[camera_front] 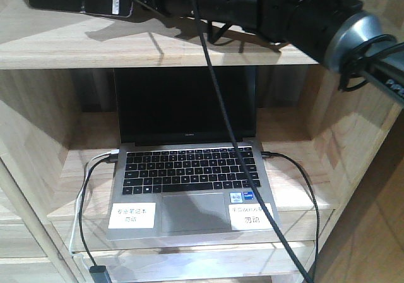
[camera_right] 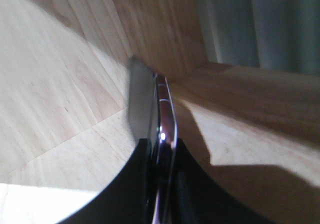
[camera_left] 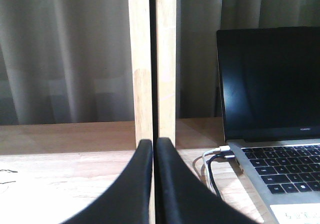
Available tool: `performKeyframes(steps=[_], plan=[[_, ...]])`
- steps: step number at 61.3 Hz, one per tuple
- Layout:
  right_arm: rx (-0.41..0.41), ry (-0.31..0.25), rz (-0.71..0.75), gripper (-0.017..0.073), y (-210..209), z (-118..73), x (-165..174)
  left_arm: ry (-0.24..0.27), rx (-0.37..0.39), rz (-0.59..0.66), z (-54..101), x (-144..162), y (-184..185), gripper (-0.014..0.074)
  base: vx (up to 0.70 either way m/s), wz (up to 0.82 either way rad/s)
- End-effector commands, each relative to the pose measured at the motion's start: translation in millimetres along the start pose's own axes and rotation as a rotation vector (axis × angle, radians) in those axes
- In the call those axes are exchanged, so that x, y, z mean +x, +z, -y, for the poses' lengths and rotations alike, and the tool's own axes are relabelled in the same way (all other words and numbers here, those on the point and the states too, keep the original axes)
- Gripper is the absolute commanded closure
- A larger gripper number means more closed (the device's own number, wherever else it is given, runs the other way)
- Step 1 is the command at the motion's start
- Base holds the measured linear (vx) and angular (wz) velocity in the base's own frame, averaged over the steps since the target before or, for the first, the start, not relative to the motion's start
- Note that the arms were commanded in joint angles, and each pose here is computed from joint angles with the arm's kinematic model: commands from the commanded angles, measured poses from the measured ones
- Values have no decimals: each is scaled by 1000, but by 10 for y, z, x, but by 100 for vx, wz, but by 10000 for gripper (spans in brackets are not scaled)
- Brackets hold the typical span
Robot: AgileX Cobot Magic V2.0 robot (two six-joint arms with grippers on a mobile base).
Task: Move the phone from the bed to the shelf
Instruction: 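Raise the right gripper with the phone onto the upper shelf, then open the right gripper to release the phone on the shelf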
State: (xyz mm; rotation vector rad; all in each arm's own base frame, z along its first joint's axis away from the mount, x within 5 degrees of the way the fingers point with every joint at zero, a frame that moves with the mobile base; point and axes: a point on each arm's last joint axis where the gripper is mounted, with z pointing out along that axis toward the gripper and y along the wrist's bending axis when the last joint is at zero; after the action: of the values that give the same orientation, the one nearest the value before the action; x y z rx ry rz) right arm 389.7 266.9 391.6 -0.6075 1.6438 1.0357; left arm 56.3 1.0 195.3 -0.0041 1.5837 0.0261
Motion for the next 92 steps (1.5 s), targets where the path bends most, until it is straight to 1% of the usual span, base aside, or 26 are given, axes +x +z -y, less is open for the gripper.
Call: performKeyframes(steps=[1, 5, 8, 14, 17, 19, 24, 28, 33, 39, 49, 58, 63, 67, 69, 71, 79, 82, 83, 84, 86, 87, 92], plan=[[14, -32, 75, 524, -118, -95, -237, -19, 3, 102, -1, -152, -21, 592, 0, 0], [24, -31, 81, 484, -119, -86, -242, -19, 3, 102, -1, -152, -21, 592, 0, 0], [27, -31, 83, 439, -119, -83, -244, -19, 3, 102, -1, -152, -21, 592, 0, 0], [29, -31, 83, 319, -121, -78, -245, -19, 3, 102, -1, -152, -21, 592, 0, 0], [30, -31, 84, 224, -123, -74, -247, -19, 3, 102, -1, -152, -21, 592, 0, 0], [30, -32, 83, 186, -123, -74, -246, -19, 3, 102, -1, -152, -21, 592, 0, 0], [31, -32, 84, 41, -123, -73, -247, -19, 3, 102, -1, -152, -21, 592, 0, 0], [33, -35, 83, -50, -123, -71, -246, -19, 3, 102, -1, -152, -21, 592, 0, 0], [32, -40, 83, -127, -133, -82, -257, -19, 3, 102, -1, -152, -21, 592, 0, 0], [29, -54, 83, -154, -156, -107, -280, -19, 3, 102, -1, -152, -21, 592, 0, 0], [36, -125, 77, -123, -242, -182, -360, -19, 3, 102, -1, -152, -21, 592, 0, 0], [37, -183, 67, -48, -353, -285, -453, -19, 3, 102, -1, -152, -21, 592, 0, 0], [40, -229, 50, 27, -429, -348, -501, -19, 3, 102, -1, -152, -21, 592, 0, 0], [41, -243, 32, 90, -484, -394, -527, -19, 3, 102, -1, -152, -21, 592, 0, 0], [44, -253, 19, 137, -520, -422, -545, -19, 3, 102, -1, -152, -21, 592, 0, 0], [51, -256, 12, 187, -553, -442, -563, -19, 3, 102, -1, -152, -21, 592, 0, 0], [98, -232, -32, 385, -680, -498, -610, -19, 3, 102, -1, -152, -21, 592, 0, 0], [115, -242, -43, 463, -732, -523, -635, -19, 3, 102, -1, -152, -21, 592, 0, 0], [125, -247, -48, 475, -747, -525, -641, -19, 3, 102, -1, -152, -21, 592, 0, 0], [128, -251, -51, 519, -768, -538, -651, -19, 3, 102, -1, -152, -21, 592, 0, 0], [139, -258, -57, 563, -798, -552, -665, -19, 3, 102, -1, -152, -21, 592, 0, 0], [142, -260, -58, 577, -813, -560, -673, -19, 3, 102, -1, -152, -21, 592, 0, 0], [160, -275, -55, 568, -901, -614, -730, -19, 3, 102, -1, -152, -21, 592, 0, 0]])
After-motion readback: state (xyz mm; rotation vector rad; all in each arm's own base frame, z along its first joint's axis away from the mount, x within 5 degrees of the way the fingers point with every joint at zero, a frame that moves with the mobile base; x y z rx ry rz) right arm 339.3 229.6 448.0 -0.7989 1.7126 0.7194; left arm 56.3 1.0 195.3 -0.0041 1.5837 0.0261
